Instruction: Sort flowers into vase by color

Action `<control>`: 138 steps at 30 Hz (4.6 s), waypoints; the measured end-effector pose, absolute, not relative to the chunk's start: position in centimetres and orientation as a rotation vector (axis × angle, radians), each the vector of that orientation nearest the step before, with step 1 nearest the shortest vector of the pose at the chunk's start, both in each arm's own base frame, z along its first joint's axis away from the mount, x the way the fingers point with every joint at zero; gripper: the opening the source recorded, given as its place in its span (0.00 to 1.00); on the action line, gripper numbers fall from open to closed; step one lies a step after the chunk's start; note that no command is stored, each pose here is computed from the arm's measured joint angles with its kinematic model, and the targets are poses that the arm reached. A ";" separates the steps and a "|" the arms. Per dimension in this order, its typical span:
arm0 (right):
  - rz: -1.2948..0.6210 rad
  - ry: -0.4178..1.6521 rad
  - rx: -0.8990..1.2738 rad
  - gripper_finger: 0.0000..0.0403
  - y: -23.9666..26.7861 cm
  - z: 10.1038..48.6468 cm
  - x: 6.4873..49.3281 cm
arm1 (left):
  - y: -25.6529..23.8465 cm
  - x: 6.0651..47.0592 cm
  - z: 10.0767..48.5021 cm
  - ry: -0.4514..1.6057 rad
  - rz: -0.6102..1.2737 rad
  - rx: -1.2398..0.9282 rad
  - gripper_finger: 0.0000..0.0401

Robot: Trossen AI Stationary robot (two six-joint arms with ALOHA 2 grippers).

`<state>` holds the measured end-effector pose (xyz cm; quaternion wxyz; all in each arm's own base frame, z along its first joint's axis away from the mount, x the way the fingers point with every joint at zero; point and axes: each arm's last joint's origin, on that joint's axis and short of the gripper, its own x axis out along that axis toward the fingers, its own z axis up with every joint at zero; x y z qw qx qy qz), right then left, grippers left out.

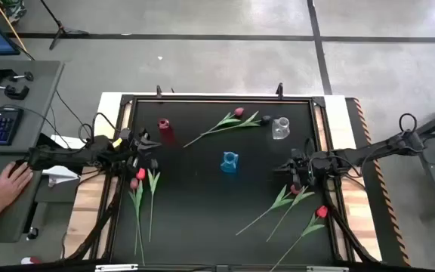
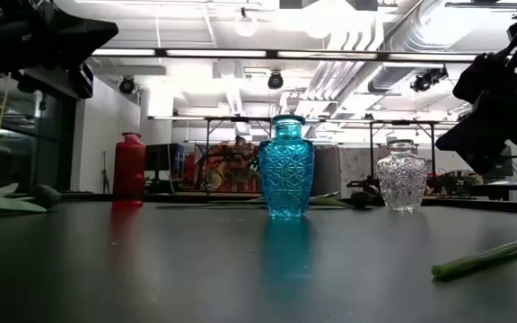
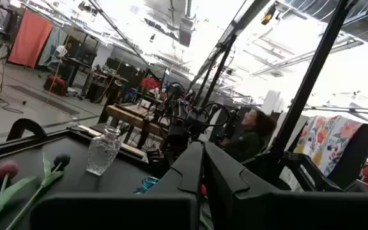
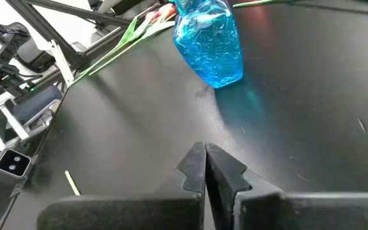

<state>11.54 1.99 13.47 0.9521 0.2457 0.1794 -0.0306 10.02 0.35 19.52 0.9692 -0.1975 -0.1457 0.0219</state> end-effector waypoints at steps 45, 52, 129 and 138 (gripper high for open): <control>-0.062 0.364 0.500 0.00 2.0 13.5 11.5 | 0.3 10.0 19.5 -0.295 0.044 -0.399 0.01; -0.062 0.365 0.500 0.00 2.0 13.5 11.5 | 0.3 10.0 19.5 -0.295 0.044 -0.399 0.01; -0.985 1.118 1.382 0.44 12.8 17.9 14.4 | 0.3 10.0 19.5 -0.294 0.044 -0.399 0.01; -0.992 1.213 1.500 0.44 14.2 14.9 17.7 | 0.3 10.0 19.5 -0.294 0.044 -0.399 0.01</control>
